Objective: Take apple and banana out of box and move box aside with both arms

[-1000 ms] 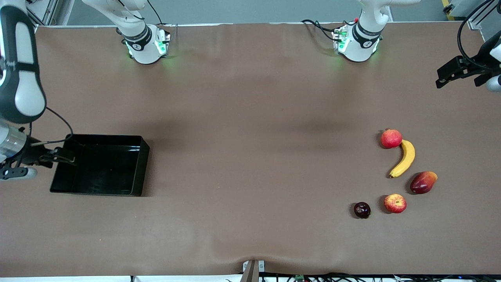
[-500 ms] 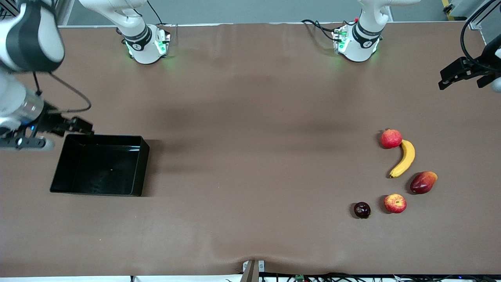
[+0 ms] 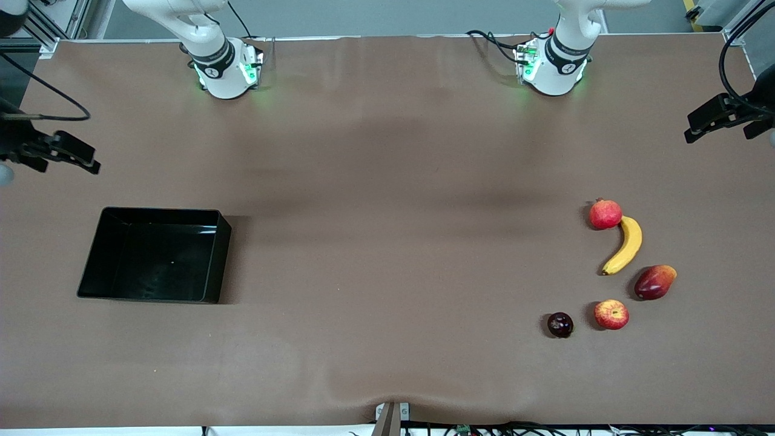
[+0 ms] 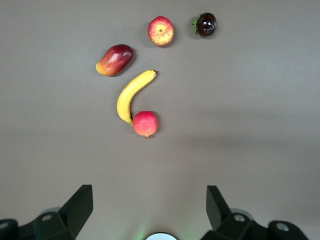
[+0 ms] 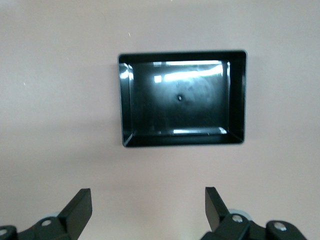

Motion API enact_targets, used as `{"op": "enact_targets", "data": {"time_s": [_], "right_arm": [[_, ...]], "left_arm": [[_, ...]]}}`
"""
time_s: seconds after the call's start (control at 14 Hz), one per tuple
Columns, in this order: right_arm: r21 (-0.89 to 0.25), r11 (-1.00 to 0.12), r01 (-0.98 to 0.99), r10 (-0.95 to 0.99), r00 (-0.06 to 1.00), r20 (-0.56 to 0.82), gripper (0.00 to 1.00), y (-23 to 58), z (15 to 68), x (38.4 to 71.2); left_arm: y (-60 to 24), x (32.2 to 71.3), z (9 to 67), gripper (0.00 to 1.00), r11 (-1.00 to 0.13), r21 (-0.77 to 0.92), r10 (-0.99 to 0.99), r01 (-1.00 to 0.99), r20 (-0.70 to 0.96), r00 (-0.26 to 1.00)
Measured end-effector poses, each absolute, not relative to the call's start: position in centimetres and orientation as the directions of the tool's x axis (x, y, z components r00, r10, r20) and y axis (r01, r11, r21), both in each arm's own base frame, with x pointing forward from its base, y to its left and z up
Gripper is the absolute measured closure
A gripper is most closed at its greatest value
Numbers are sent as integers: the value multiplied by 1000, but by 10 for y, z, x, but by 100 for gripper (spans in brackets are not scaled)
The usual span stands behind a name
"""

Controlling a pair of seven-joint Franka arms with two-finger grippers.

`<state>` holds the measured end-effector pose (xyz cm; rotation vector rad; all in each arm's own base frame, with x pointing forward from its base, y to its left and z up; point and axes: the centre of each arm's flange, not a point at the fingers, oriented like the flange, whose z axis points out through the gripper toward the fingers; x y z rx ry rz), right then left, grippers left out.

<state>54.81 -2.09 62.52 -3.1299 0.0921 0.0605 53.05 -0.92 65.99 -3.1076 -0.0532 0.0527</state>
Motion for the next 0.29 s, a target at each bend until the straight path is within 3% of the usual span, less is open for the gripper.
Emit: {"op": "enact_targets", "data": {"time_s": [0.29], "right_arm": [[-7,-1000,-30,-30,998,-55,0,-5,643,537]], "left_arm": [[-10,531,660,0,-999,-33,34,33,-32,999]]}}
